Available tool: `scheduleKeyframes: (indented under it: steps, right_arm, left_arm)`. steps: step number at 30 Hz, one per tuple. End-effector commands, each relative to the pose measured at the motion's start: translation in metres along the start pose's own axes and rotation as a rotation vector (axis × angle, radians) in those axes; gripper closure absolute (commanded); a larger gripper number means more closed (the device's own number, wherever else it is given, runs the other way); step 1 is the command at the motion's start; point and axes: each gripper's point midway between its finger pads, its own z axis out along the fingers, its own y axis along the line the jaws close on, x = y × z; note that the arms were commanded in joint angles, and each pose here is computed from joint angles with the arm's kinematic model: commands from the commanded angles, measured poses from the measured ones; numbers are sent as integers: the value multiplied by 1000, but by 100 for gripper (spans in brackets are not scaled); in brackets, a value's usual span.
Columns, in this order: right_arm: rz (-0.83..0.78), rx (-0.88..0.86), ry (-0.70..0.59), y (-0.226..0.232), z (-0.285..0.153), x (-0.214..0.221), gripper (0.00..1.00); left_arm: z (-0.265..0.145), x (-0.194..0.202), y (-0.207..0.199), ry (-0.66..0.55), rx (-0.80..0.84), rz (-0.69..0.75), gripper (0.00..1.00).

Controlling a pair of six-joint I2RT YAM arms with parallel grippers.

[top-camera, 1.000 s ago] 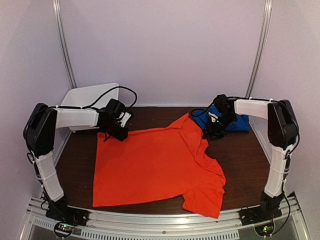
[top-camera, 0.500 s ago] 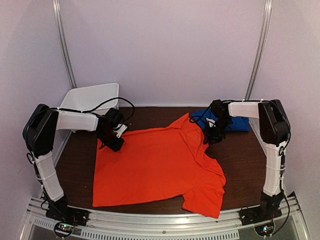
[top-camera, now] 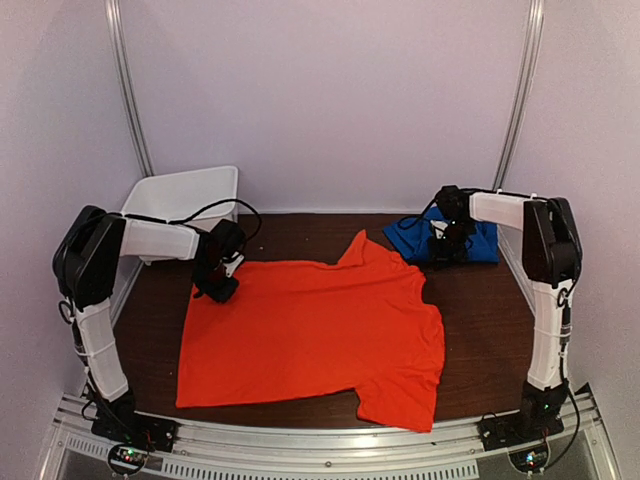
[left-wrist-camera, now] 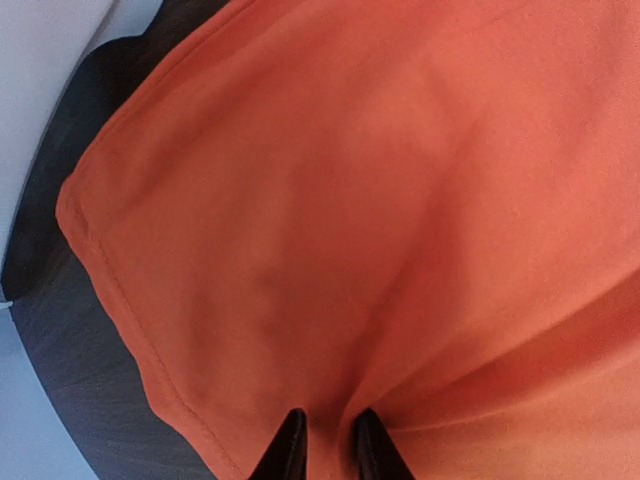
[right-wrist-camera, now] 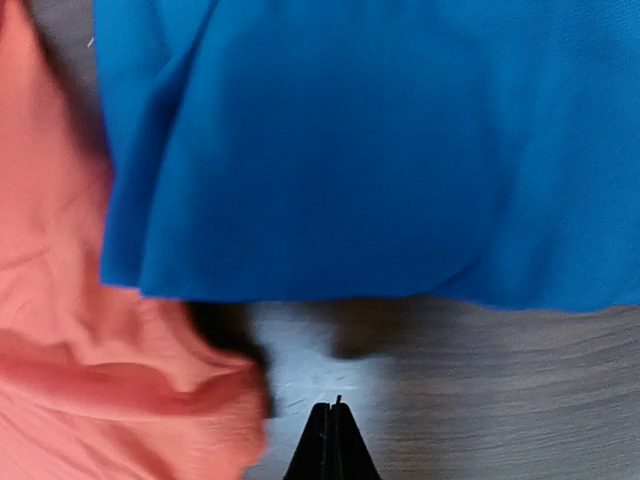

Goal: Fold and stack the mixed laundry pile
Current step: Adjust the flattened T-shirt at the center of the board.

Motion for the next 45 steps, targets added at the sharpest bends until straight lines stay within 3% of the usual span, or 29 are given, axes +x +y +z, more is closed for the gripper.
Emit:
scheduleKeyframes:
  steps: [1, 4, 8, 14, 18, 26, 30, 34, 36, 40, 45]
  right_arm:
    - [-3, 108, -47, -29, -7, -25, 100]
    - [-22, 58, -52, -18, -17, -33, 99]
    - [-49, -53, -84, 5, -50, -29, 77]
    - [-101, -287, -19, 63, -76, 30, 58]
    - [-120, -323, 80, 82, -58, 78, 56]
    - [-89, -420, 155, 93, -27, 114, 52]
    - [-72, -407, 201, 87, -8, 131, 60]
    - [-49, -354, 251, 74, -3, 150, 92]
    - [-38, -332, 251, 68, -12, 155, 99]
    - [22, -258, 193, 45, -34, 147, 100]
    - [84, -152, 171, 11, -22, 140, 98]
  left_arm:
    - [23, 41, 29, 171, -89, -16, 81]
    - [23, 38, 37, 167, -98, -28, 80]
    - [13, 23, 34, 120, -59, -38, 68]
    - [-31, -7, 24, -36, 86, -96, 57]
    - [-52, -10, 11, -76, 197, -137, 53]
    - [-51, 18, -7, -44, 279, -200, 52]
    - [-42, 29, -6, -11, 247, -214, 53]
    - [-32, 41, -2, 30, 202, -218, 57]
    - [-25, 48, 0, 63, 181, -224, 60]
    - [-15, 57, 3, 107, 162, -236, 66]
    - [-11, 48, 11, 101, 149, -248, 64]
